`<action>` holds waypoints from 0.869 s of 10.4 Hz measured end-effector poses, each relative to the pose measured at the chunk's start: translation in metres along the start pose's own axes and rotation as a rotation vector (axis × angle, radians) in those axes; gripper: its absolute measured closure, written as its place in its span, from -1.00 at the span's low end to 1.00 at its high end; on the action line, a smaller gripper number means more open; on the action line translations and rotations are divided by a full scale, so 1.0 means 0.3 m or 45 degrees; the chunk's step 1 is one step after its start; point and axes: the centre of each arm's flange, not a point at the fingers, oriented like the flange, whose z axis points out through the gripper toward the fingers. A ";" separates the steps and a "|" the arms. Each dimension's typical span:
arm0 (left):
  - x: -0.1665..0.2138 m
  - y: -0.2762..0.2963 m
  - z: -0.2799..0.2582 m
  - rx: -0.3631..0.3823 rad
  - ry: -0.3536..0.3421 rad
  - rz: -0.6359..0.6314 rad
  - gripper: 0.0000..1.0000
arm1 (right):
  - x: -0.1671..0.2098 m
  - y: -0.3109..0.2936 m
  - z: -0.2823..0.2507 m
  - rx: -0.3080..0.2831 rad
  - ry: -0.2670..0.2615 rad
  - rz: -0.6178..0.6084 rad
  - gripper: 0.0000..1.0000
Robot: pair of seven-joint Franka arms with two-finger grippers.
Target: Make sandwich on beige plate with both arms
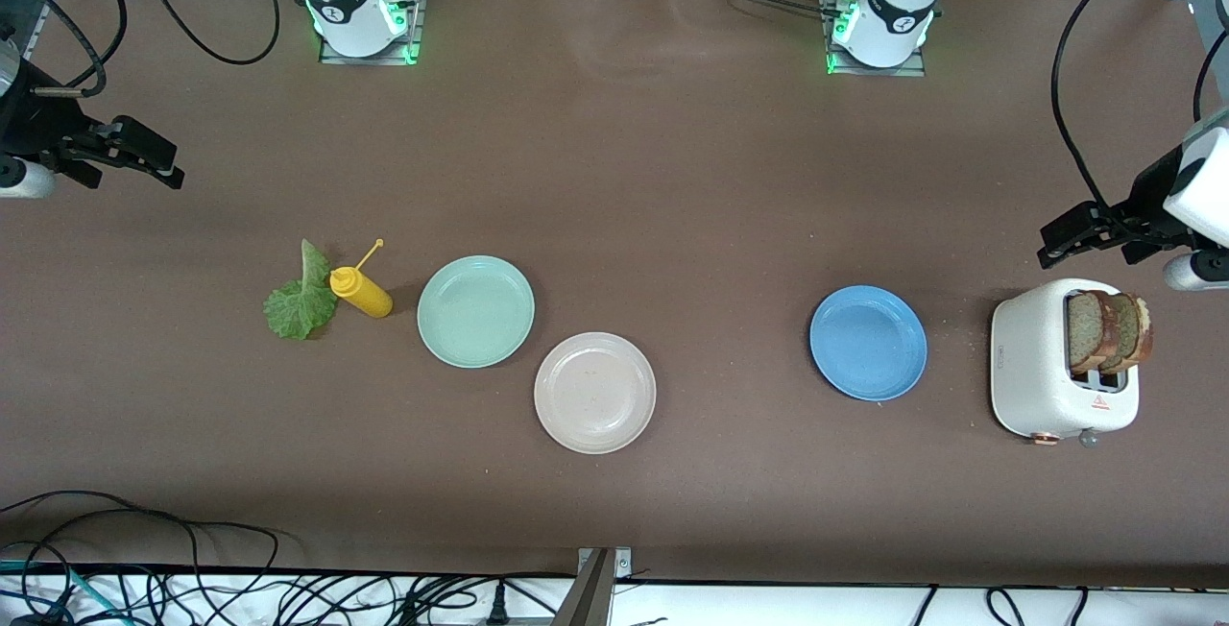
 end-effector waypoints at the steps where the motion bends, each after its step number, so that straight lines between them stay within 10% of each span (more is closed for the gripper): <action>1: 0.003 -0.001 0.010 0.001 -0.006 -0.001 -1.00 | 0.000 0.000 0.000 0.000 0.000 0.000 -1.00; 9: 0.008 0.000 0.026 0.003 -0.017 0.000 -1.00 | 0.000 0.012 -0.001 0.000 0.000 0.009 -1.00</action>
